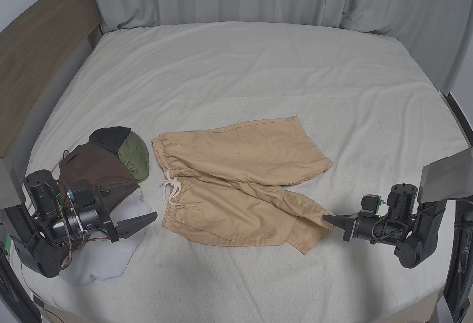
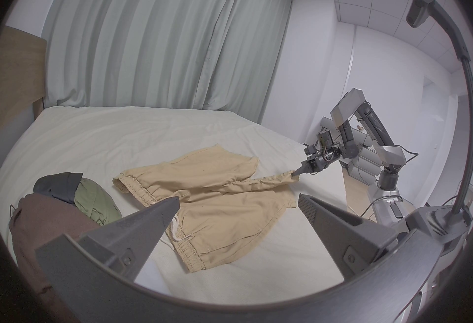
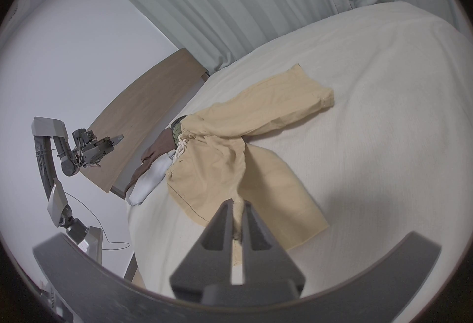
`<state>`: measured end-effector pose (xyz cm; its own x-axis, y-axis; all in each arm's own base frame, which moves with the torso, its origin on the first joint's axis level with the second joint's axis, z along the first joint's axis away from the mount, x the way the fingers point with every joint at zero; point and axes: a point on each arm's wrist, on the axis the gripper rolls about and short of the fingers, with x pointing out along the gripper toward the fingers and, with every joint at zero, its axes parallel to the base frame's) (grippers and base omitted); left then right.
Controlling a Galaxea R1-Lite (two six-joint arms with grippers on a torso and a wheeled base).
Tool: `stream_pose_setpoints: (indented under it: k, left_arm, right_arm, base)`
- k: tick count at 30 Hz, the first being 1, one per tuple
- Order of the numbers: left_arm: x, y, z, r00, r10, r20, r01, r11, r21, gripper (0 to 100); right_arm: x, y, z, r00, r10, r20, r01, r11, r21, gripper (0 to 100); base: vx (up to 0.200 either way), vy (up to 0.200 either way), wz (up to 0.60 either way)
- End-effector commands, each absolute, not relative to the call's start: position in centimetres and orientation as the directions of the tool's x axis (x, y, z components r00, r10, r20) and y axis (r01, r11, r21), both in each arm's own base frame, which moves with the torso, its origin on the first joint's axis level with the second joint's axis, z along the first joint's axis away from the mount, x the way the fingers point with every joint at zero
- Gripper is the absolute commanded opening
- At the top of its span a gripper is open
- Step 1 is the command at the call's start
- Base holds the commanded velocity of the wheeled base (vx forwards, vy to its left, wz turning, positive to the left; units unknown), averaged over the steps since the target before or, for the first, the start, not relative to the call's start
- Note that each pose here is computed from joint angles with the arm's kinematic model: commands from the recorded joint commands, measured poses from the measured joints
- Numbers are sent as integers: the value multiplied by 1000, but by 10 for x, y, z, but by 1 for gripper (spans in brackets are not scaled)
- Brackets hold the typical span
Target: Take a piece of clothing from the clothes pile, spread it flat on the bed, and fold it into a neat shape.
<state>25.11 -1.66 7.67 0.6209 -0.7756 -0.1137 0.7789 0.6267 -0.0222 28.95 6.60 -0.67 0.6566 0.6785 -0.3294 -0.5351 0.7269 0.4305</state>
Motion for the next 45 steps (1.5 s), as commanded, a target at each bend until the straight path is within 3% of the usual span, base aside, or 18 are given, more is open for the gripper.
stream_pose_setpoints:
  k: [1, 8, 21, 45]
  left_arm:
    - [252, -16, 77, 623, -774, -113, 777, 629, -22, 100]
    - [251, -16, 75, 622, -774, -119, 777, 629, -29, 100]
    - [252, -16, 76, 625, -772, -114, 775, 631, -23, 100]
    - [253, -15, 77, 628, -770, -111, 773, 634, -19, 100]
  right_arm:
    - [291, 65, 6, 674, 677, -295, -552, 728, 406, 0]
    - [296, 65, 9, 686, 674, -274, -576, 734, 360, 0]
    - [328, 66, 20, 791, 581, -191, -524, 805, 278, 0]
    - [381, 59, -6, 877, 462, -131, -425, 874, 235, 0]
  base:
    - [0, 0, 0]
    - [0, 0, 0]
    - [0, 0, 0]
    - [0, 0, 0]
